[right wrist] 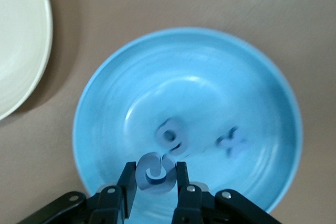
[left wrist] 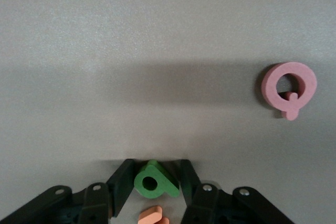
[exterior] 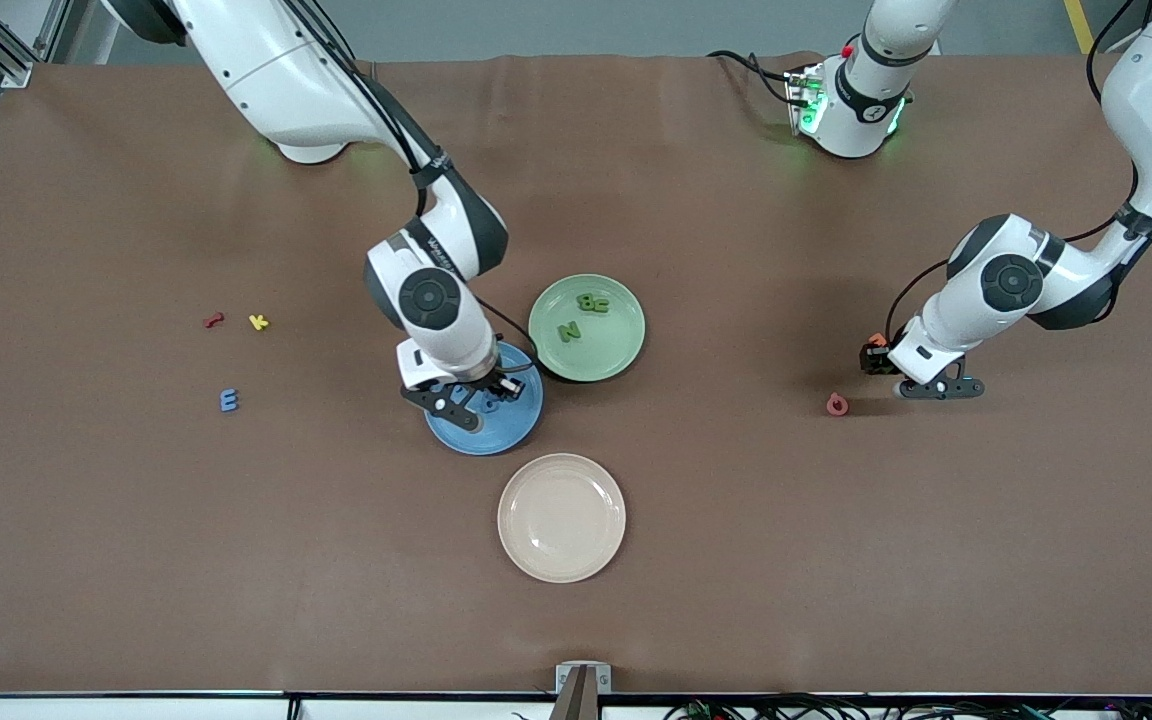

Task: Sort letters by color into matching plates
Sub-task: 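Carry the c to the blue plate while the left gripper grasps the green g, then open the right gripper over the blue plate while the left gripper lifts the g, then carry the g to the green plate while the right gripper moves away, then drop the g on the green plate while the right gripper reaches the blue m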

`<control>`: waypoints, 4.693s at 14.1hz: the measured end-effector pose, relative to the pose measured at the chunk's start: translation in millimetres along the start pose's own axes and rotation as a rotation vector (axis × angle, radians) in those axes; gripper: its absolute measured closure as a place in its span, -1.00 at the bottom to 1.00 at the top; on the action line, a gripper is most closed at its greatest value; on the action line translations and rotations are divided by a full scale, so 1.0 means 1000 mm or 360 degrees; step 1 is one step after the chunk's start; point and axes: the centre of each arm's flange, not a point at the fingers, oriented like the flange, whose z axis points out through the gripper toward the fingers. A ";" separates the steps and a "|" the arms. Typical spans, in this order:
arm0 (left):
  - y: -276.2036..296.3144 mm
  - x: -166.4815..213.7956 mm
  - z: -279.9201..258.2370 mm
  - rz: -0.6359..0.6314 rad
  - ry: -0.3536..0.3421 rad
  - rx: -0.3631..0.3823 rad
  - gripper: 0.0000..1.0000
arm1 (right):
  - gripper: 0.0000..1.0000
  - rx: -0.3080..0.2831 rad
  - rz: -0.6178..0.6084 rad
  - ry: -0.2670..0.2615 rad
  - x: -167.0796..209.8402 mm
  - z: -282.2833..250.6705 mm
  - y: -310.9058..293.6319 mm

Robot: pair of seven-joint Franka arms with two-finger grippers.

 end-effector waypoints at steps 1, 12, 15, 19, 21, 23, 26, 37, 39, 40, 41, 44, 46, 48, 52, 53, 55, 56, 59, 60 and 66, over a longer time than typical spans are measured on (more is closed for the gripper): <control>-0.001 0.001 -0.001 -0.0001 0.0006 -0.0001 0.37 | 0.30 0.0002 0.0011 -0.0001 -0.006 0.003 -0.006; 0.002 0.006 -0.006 -0.0018 0.0038 -0.0010 0.42 | 0.30 0.0015 0.0038 0.0001 -0.011 0.031 -0.026; 0.022 0.012 -0.021 -0.0060 0.0081 -0.0030 0.47 | 0.20 0.0015 0.0035 0.0005 -0.011 0.030 -0.027; 0.065 0.019 -0.047 -0.0170 0.0079 -0.0055 0.49 | -0.64 0.0005 0.0014 0.0021 -0.012 0.030 -0.027; 0.097 0.021 -0.060 -0.0244 0.0049 -0.0071 0.49 | -0.99 0.0013 0.0015 0.0027 -0.010 0.027 -0.029; 0.137 0.021 -0.076 -0.0319 0.0032 -0.0094 0.49 | -1.00 -0.0002 0.0023 0.0029 -0.004 0.021 -0.030; 0.208 0.019 -0.099 -0.0442 0.0017 -0.0172 0.49 | -1.00 -0.0094 0.0003 0.0004 0.009 0.007 -0.029; 0.423 -0.055 -0.110 -0.0763 -0.0026 -0.0124 0.49 | -1.00 -0.0271 -0.0429 -0.0152 0.177 -0.078 0.127; 0.444 -0.071 -0.105 -0.0794 -0.0026 -0.0110 0.49 | -1.00 -0.0236 -0.0533 -0.0137 0.200 -0.083 0.174; 0.453 -0.078 -0.102 -0.0809 -0.0028 -0.0104 0.49 | -1.00 -0.0212 -0.0589 -0.0118 0.210 -0.083 0.199; 0.461 -0.083 -0.098 -0.0823 -0.0028 -0.0098 0.49 | -1.00 -0.0194 -0.0634 -0.0103 0.217 -0.081 0.223; 0.484 -0.090 -0.085 -0.0861 -0.0016 -0.0081 0.49 | -1.00 -0.0152 -0.0711 -0.0054 0.229 -0.064 0.287; 0.499 -0.092 -0.078 -0.0880 -0.0017 -0.0076 0.49 | -1.00 -0.0138 -0.0777 -0.0036 0.229 -0.051 0.318; 0.509 -0.095 -0.072 -0.0895 -0.0035 -0.0068 0.49 | -1.00 -0.0127 -0.0856 -0.0020 0.229 -0.041 0.343; 0.517 -0.097 -0.067 -0.0907 -0.0047 -0.0063 0.49 | -1.00 -0.0100 -0.0922 0.0058 0.224 -0.015 0.385; 0.518 -0.096 -0.066 -0.0909 -0.0048 -0.0064 0.48 | -1.00 -0.0097 -0.0930 0.0069 0.222 -0.010 0.393; 0.517 -0.095 -0.066 -0.0912 -0.0047 -0.0064 0.17 | -1.00 -0.0096 -0.0942 0.0069 0.223 -0.007 0.407; 0.517 -0.094 -0.066 -0.0914 -0.0046 -0.0065 0.00 | -1.00 -0.0097 -0.0946 0.0067 0.224 -0.006 0.411; 0.517 -0.090 -0.068 -0.0922 -0.0041 -0.0072 -0.57 | -1.00 -0.0096 -0.0942 0.0060 0.224 -0.003 0.417; 0.515 -0.087 -0.070 -0.0932 -0.0038 -0.0076 -0.80 | -1.00 -0.0095 -0.0939 0.0055 0.223 0.000 0.418; 0.462 -0.028 -0.101 -0.0796 0.0033 0.0012 -0.97 | -1.00 -0.0091 -0.0939 -0.0008 0.214 0.025 0.422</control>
